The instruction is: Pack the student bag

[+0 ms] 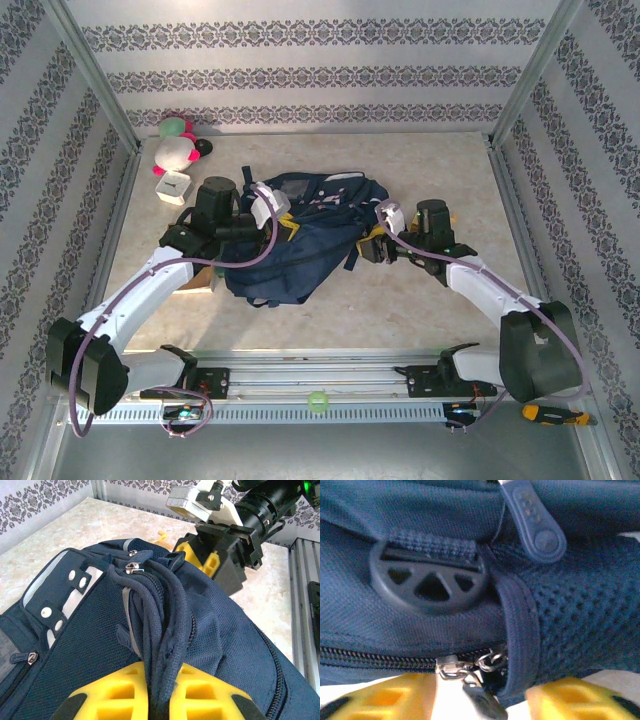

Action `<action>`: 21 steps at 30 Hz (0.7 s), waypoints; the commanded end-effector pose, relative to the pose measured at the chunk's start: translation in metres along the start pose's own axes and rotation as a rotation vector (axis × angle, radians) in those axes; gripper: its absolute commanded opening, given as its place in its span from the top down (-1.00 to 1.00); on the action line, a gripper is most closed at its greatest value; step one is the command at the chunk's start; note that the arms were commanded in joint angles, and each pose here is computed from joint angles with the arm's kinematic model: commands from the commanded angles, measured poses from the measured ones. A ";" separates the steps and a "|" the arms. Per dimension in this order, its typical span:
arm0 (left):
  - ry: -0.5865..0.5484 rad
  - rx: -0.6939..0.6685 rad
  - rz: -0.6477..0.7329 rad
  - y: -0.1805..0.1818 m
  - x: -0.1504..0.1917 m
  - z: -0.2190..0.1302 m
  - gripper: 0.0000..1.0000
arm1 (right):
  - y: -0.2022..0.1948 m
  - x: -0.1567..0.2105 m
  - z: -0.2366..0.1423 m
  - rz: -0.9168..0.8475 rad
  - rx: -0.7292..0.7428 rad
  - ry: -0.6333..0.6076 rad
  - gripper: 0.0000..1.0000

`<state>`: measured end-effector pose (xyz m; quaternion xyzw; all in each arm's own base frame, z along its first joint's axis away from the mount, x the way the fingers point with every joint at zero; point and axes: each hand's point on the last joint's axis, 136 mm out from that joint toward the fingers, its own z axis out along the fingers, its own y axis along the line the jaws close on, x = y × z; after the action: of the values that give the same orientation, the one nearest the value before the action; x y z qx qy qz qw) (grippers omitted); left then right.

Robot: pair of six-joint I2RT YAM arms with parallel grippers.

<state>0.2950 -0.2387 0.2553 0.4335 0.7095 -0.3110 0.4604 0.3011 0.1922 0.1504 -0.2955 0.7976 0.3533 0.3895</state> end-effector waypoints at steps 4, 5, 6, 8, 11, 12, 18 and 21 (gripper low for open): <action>-0.090 -0.061 0.076 0.013 -0.035 -0.010 1.00 | 0.018 -0.011 -0.008 -0.059 -0.089 -0.030 0.76; -0.082 -0.087 0.075 0.017 -0.034 -0.010 1.00 | 0.020 -0.010 -0.010 -0.056 -0.091 -0.029 0.84; -0.074 -0.113 0.072 0.022 -0.032 -0.011 1.00 | 0.022 -0.010 -0.012 -0.052 -0.095 -0.031 0.92; -0.061 -0.154 0.065 0.029 -0.030 -0.011 1.00 | 0.026 -0.011 -0.015 -0.042 -0.098 -0.036 1.00; -0.050 -0.199 0.056 0.033 -0.029 -0.009 1.00 | 0.034 -0.014 -0.018 -0.022 -0.118 -0.047 1.00; -0.045 -0.224 0.056 0.036 -0.028 -0.007 1.00 | 0.037 -0.014 -0.018 -0.011 -0.123 -0.046 1.00; -0.028 -0.338 0.029 0.043 -0.027 0.009 1.00 | 0.069 -0.018 -0.016 -0.017 -0.173 -0.029 1.00; -0.043 -0.370 0.005 0.046 -0.031 0.018 1.00 | 0.085 -0.015 -0.012 -0.012 -0.190 -0.004 1.00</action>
<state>0.3169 -0.2496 0.2419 0.4029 0.7457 -0.2221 0.4819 0.2551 0.2226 0.1828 -0.3271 0.7687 0.4048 0.3718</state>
